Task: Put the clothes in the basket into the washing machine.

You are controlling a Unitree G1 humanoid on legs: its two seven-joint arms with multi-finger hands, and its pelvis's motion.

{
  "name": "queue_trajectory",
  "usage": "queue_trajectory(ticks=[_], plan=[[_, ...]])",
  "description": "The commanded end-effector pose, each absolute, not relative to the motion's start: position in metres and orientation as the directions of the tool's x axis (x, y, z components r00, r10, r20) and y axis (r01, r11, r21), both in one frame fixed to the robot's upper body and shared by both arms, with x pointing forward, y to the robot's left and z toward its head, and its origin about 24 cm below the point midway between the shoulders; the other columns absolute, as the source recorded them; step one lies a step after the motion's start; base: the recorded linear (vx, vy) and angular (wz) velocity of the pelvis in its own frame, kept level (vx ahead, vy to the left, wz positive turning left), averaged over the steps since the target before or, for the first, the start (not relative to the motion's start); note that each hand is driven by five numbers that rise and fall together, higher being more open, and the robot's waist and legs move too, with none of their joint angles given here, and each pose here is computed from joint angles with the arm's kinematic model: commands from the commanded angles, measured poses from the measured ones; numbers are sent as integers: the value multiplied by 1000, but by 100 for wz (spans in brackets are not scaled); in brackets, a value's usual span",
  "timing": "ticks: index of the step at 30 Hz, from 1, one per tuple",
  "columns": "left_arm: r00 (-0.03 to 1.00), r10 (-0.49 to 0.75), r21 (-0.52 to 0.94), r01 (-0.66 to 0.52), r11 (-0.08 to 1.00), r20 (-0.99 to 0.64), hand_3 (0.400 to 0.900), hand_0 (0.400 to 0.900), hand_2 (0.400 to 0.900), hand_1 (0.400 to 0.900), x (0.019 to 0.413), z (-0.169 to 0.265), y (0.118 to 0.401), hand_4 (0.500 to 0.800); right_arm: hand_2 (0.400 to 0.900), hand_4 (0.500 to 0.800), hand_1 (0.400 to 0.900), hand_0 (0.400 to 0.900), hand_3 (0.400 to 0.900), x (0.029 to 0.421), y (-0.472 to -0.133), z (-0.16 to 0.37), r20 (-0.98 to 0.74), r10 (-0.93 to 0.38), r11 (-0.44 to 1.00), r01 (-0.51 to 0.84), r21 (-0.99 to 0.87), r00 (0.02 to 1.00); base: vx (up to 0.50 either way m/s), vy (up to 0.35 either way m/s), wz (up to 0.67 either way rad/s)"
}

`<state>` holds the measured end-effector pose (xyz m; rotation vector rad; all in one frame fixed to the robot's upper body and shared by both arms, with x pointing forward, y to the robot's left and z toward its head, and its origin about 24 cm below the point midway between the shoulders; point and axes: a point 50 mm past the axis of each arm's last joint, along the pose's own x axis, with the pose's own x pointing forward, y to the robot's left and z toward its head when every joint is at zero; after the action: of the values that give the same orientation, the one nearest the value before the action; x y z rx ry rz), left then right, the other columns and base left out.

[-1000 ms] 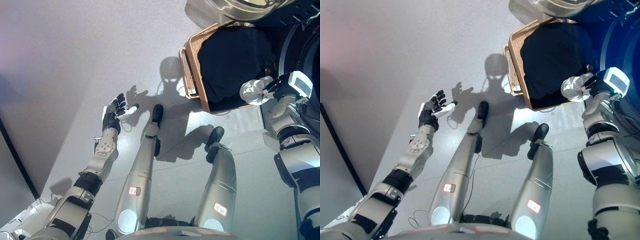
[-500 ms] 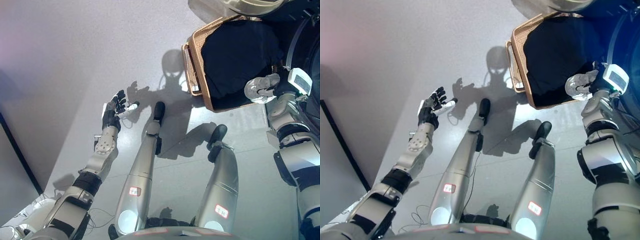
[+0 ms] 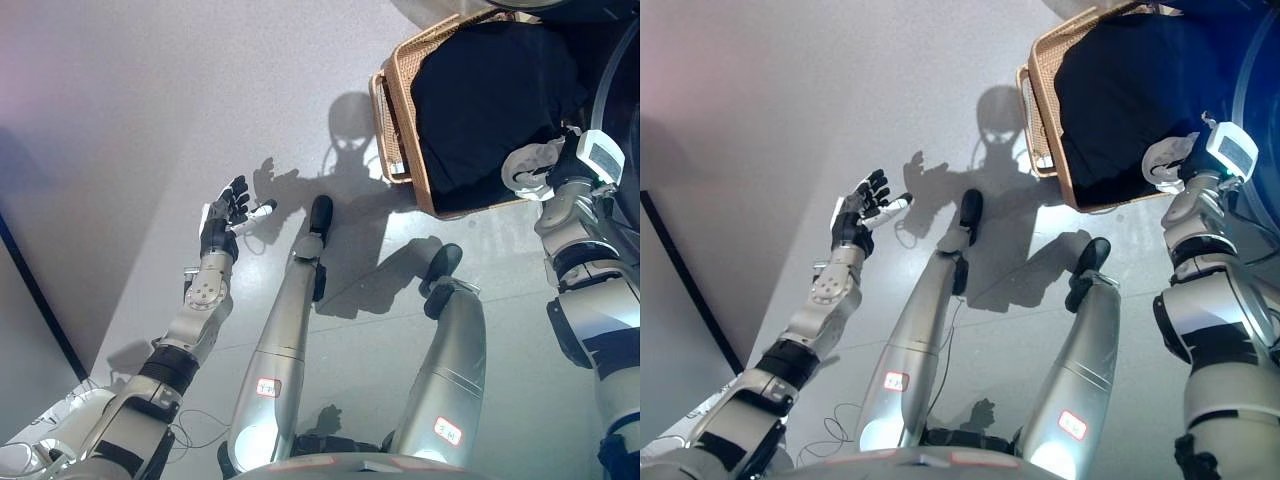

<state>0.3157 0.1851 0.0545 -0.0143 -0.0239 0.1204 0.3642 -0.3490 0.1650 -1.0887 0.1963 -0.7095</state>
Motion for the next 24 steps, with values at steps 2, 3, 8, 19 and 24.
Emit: queue_trajectory(ticks=[2, 3, 8, 19, 24], plan=[[975, 212, -81, -207, 975, 64, 900, 900, 900, 900, 300, 53, 202, 800, 639, 644, 639, 639, 639, 349, -372, 166, 208, -663, 197, 435, -878, 719, 0, 0, 0], [975, 211, -80, -206, 975, 70, 900, 900, 900, 900, 300, 54, 203, 800, 502, 561, 502, 502, 502, 349, -373, 166, 202, -665, 199, 430, -880, 719, 12, -20, 4], [975, 205, -83, -198, 977, 86, 900, 900, 900, 900, 299, 57, 203, 800, 400, 500, 400, 400, 400, 349, -373, 169, 201, -665, 205, 434, -877, 720, 2, -3, 1], [972, 218, -75, -212, 974, 92, 900, 900, 900, 900, 297, 58, 208, 800, 400, 500, 400, 400, 400, 351, -371, 167, 192, -663, 224, 437, -871, 723, 0, -1, -2], [970, 224, -77, -218, 973, 91, 900, 900, 900, 900, 297, 58, 209, 800, 400, 500, 400, 400, 400, 351, -370, 165, 183, -666, 242, 442, -864, 723, -3, -1, -1]])
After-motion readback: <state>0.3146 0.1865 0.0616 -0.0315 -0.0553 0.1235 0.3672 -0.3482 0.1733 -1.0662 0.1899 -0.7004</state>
